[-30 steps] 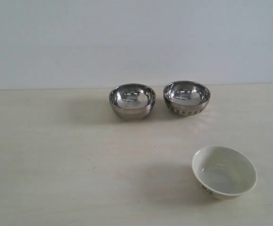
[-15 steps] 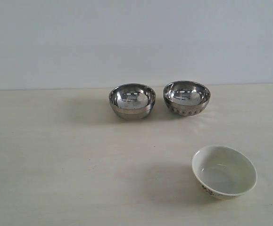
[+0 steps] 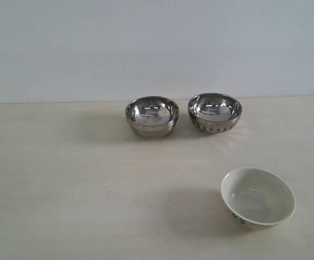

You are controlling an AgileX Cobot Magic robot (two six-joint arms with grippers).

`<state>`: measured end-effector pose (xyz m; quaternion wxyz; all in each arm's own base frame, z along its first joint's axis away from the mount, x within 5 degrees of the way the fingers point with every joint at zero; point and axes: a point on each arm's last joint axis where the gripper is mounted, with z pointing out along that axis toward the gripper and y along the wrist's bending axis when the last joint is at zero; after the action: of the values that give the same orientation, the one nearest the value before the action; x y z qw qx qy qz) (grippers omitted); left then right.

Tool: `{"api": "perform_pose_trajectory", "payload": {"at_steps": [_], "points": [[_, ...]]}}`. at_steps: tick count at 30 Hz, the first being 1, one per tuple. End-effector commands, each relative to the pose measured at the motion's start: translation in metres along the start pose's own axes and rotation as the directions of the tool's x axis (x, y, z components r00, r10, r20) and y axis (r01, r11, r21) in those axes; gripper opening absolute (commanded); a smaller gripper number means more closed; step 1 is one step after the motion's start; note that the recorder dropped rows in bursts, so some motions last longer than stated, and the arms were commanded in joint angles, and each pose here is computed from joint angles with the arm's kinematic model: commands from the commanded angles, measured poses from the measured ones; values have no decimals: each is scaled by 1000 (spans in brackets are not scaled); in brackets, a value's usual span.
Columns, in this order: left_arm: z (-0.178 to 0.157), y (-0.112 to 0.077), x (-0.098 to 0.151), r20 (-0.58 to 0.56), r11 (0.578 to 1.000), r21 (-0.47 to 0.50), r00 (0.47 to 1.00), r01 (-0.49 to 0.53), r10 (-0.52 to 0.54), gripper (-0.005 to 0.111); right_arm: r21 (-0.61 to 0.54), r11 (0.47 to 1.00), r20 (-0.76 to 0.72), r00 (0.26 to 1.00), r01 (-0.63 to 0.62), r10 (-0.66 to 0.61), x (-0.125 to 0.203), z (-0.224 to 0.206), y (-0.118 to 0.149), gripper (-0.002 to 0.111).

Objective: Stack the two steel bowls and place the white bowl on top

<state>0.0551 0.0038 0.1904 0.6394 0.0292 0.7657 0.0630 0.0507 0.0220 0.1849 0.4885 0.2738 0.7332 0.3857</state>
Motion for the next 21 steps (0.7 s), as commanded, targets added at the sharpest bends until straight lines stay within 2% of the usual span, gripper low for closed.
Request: {"api": "perform_pose_trajectory", "payload": {"at_steps": [1, 8, 11, 17, 21], "points": [[0, 0, 0, 6, 1000, 1, 1000, 16, -16, 4, -19, 1000, 36, 999, 7, -6, -3, 0, 2, 0], [0, 0, 0, 6, 1000, 1, 1000, 16, -16, 4, -90, 996, 128, 991, -17, 28, -12, -1, 8, 0], [0, 0, 0, 6, 1000, 1, 1000, 16, -16, 4, -91, 990, 159, 983, 105, -89, -13, -2, 10, 0], [0, 0, 0, 6, 1000, 1, 1000, 16, -16, 4, -143, 963, 217, 956, 230, -196, -28, -15, 38, 0], [0, 0, 0, 6, 1000, 1, 1000, 16, -16, 4, -96, 919, 134, 920, 383, -370, -36, -15, 59, 0]]}}
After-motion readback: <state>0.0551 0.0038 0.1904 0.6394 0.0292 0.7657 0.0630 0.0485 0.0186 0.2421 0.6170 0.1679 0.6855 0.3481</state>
